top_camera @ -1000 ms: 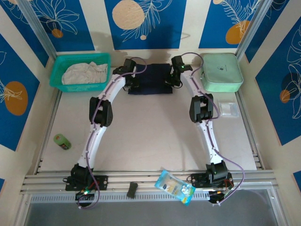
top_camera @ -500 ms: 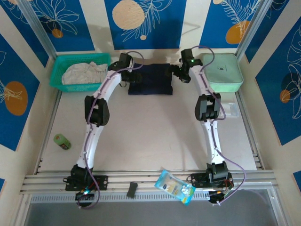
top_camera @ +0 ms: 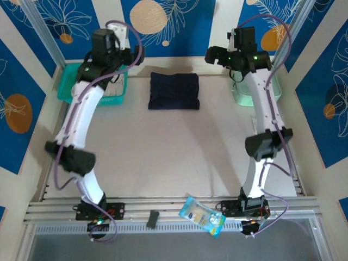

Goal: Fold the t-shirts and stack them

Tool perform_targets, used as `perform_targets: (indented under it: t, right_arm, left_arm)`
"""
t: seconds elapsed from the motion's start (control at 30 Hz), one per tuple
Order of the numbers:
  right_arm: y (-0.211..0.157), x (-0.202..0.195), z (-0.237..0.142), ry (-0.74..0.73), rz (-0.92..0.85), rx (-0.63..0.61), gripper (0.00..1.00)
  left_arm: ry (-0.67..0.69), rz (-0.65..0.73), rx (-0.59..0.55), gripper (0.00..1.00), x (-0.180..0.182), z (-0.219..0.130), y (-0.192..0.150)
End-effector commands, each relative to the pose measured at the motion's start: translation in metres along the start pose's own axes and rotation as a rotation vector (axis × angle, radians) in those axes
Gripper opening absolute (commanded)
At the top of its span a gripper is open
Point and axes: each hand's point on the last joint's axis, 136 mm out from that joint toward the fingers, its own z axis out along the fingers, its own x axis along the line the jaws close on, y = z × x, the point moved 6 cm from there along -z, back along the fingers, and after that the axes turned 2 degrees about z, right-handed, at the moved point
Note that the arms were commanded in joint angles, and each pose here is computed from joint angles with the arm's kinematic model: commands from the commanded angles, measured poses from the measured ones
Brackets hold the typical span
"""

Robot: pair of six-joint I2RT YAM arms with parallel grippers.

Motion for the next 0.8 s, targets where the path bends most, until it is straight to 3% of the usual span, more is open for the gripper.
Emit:
perform_targets:
  t: [0.0, 0.17, 0.3, 0.43, 0.57, 0.67, 0.77]
  right_arm:
    - [-0.027, 0.002, -0.028, -0.035, -0.123, -0.082, 0.99]
    - [-0.089, -0.025, -0.064, -0.006, -0.112, -0.268, 0.99]
    - [-0.142, -0.056, -0.067, -0.006, -0.069, -0.308, 0.99]
    - [-0.204, -0.077, -0.038, 0.021, -0.197, -0.242, 0.99]
    - [-0.253, -0.093, -0.011, 0.041, -0.288, -0.269, 0.99]
    - [-0.273, -0.103, 0.001, 0.033, -0.307, -0.348, 0.99]
    - [-0.284, -0.111, 0.014, 0.008, -0.329, -0.337, 0.99]
  left_arm:
    - [0.086, 0.036, -0.067, 0.99, 0.016, -0.037, -0.018]
    - [0.136, 0.043, -0.134, 0.99, 0.024, -0.092, -0.075]
    - [0.203, 0.049, -0.126, 0.99, 0.03, -0.106, -0.134]
    - [0.203, 0.132, -0.122, 0.99, 0.027, -0.101, -0.204]
    - [0.277, 0.135, -0.131, 0.99, 0.031, -0.092, -0.271]
    - [0.31, 0.144, -0.082, 0.99, 0.033, -0.079, -0.304]
    - [0.29, 0.173, -0.05, 0.99, 0.03, -0.059, -0.327]
